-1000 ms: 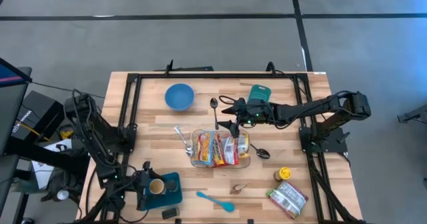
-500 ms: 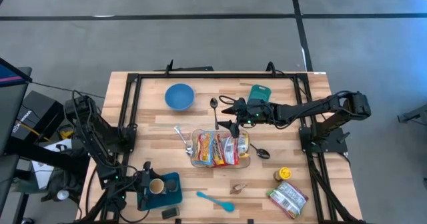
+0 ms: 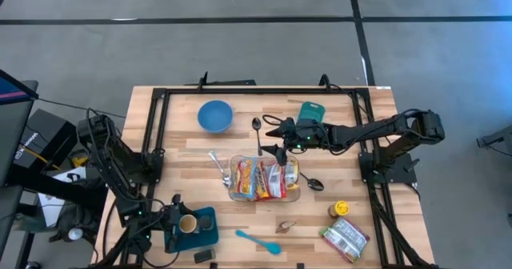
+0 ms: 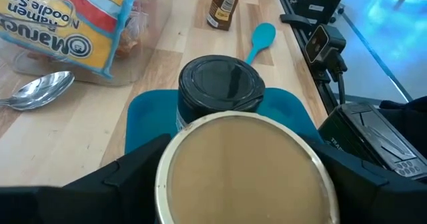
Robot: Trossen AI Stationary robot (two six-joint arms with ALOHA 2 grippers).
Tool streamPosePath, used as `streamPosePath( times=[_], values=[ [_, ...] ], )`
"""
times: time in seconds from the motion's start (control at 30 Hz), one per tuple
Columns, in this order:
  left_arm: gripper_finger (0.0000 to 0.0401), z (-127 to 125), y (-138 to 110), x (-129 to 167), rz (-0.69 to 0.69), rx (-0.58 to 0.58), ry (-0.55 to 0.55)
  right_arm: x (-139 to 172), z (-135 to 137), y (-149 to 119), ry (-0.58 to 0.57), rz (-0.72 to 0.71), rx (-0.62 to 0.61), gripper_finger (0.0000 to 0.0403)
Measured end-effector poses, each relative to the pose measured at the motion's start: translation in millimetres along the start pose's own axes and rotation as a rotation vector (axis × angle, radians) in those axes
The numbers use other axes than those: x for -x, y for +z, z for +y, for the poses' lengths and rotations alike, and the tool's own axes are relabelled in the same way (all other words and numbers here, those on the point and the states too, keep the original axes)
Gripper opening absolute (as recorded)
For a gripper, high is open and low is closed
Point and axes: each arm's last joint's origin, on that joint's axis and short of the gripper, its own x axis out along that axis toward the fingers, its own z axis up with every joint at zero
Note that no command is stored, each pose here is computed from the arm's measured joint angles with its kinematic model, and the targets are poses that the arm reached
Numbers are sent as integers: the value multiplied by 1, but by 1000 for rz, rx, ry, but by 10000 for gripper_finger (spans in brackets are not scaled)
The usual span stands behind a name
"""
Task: Pick & Place Food Item
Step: Put the golden spice bottle into the dark blue bin
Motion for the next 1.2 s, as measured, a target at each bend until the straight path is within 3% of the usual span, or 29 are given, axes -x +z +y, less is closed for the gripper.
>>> streamPosePath(
  times=[0.73, 1.2],
  values=[
    [298, -4, 3, 0, -1, 82, -37, 0, 0, 0, 0, 0, 2, 301],
    [298, 3, 31, 18, -14, 152, -88, 0, 0, 0, 0, 0, 2, 301]
  ],
)
